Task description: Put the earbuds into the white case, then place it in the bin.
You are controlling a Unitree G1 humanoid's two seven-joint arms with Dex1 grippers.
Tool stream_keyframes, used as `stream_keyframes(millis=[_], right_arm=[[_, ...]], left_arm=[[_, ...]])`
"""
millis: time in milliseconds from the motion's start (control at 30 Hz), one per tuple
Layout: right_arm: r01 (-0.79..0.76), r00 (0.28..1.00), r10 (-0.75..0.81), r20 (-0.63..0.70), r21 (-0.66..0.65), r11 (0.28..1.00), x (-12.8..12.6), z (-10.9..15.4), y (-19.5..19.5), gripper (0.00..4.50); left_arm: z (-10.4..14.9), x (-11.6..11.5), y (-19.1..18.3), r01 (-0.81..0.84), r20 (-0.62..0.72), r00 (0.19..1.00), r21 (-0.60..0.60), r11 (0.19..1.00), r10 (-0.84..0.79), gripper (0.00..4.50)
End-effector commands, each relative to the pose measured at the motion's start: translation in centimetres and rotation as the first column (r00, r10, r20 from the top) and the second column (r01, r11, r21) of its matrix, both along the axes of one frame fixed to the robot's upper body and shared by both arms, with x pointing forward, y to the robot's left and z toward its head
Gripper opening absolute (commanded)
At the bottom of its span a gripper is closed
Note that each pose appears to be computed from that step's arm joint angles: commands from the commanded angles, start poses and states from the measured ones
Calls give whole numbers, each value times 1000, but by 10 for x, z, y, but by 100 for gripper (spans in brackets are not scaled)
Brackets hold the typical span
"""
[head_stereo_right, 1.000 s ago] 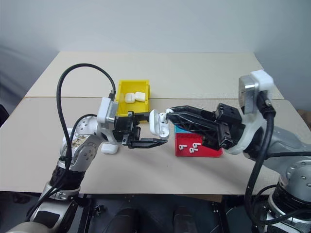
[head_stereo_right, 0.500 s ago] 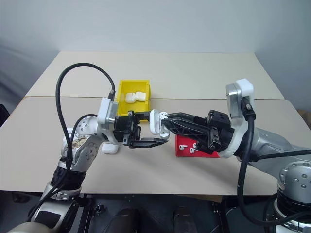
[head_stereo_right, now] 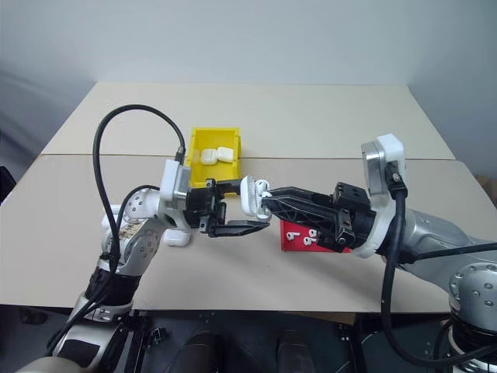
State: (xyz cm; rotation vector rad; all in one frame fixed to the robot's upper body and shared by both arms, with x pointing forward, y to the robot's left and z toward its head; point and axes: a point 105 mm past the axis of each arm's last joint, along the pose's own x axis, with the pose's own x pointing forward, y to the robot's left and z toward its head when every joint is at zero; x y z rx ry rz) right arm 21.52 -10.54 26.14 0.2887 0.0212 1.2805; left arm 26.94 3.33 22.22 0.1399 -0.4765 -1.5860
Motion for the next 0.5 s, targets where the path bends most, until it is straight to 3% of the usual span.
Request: stream_keyframes(millis=[33,500], right_arm=[[-15,999,16,28,-9,1000,-6,2,4,61],[-4,1000,5,30,-56,998,-2,-10,7,61]], left_arm=[[10,-4,2,6,45,999,-28,1000,-5,270],[8,-3,4,1,49,999,-29,1000,0,270]])
